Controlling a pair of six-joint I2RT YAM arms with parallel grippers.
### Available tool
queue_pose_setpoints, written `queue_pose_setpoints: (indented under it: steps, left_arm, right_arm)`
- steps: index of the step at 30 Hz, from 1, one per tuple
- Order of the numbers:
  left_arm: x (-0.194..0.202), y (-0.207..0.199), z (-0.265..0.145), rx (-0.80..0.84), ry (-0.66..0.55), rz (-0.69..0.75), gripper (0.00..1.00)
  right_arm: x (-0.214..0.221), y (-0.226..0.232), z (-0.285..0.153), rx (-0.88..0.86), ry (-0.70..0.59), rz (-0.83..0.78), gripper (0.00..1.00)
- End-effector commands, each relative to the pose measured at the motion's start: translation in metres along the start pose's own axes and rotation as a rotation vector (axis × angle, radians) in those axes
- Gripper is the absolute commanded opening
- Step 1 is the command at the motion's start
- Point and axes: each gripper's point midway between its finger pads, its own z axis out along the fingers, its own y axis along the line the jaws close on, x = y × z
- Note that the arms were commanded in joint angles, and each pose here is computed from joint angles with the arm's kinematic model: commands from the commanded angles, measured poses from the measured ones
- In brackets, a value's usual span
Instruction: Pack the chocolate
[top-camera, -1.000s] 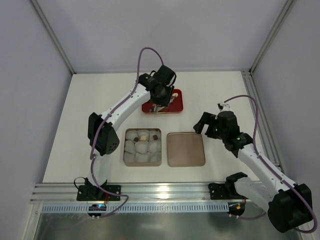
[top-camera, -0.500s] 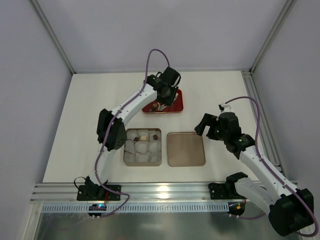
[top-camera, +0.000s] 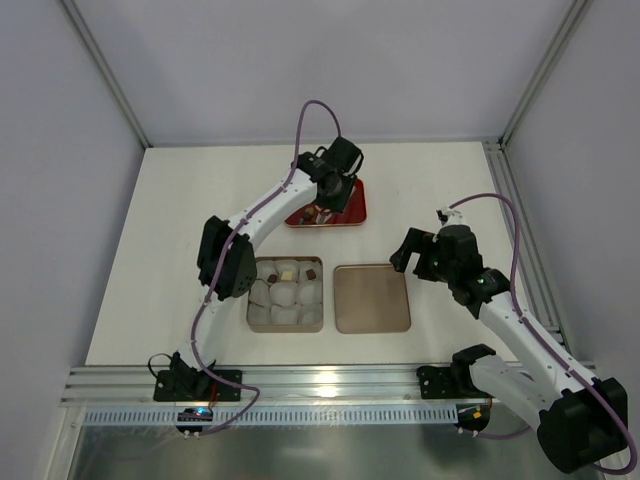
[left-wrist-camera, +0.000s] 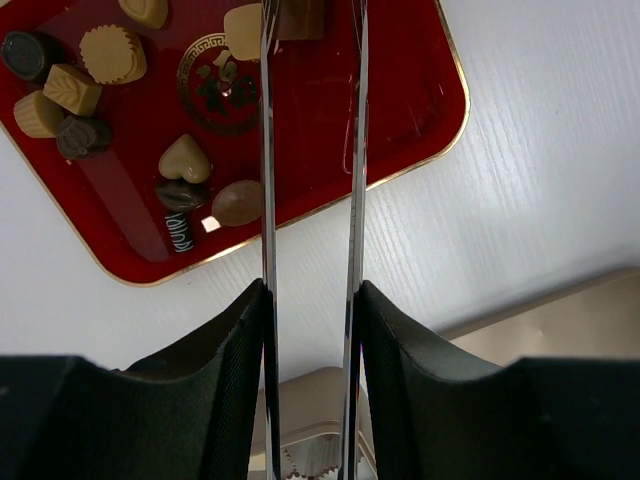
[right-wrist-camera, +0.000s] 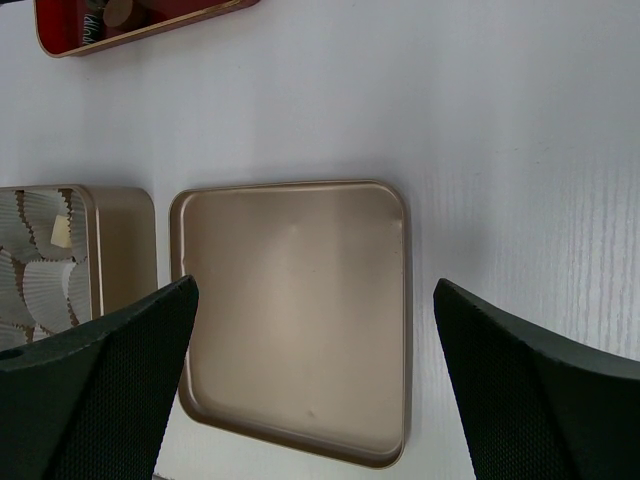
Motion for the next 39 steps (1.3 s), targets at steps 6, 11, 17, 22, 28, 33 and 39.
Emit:
queue_pose_setpoints:
  steps: [6, 11, 17, 22, 28, 33, 39]
  left_arm:
    - [-0.034, 0.003, -0.019, -0.011, -0.123, -0.001, 0.4]
    - [-0.036, 0.006, -0.021, -0.02, -0.132, 0.0, 0.41]
    - [-0.032, 0.005, -0.014, -0.023, -0.114, 0.009, 0.41]
    - [-0.029, 0.005, -0.008, -0.023, -0.102, 0.012, 0.41]
    - [-0.026, 0.003, -0.005, -0.02, -0.092, 0.015, 0.4]
    - [-0.023, 0.002, -0.003, -0.016, -0.082, 0.017, 0.38]
    - [-0.022, 0.003, -0.004, -0.018, -0.079, 0.017, 0.33]
  right_arm:
    - [-0.019, 0.007, -0.004, -0.013, -0.058, -0.017, 1.0]
    - [-0.017, 0.006, -0.003, -0.011, -0.051, -0.015, 1.0]
    - [-0.016, 0.005, -0.002, -0.011, -0.048, -0.014, 1.0]
    - [-0.015, 0.005, -0.001, -0.009, -0.047, -0.015, 1.0]
    - [-0.013, 0.004, 0.0, -0.006, -0.042, -0.014, 1.0]
    - [-0.012, 0.003, 0.002, -0.005, -0.04, -0.012, 1.0]
    - [-0.012, 0.004, 0.002, -0.008, -0.04, -0.007, 1.0]
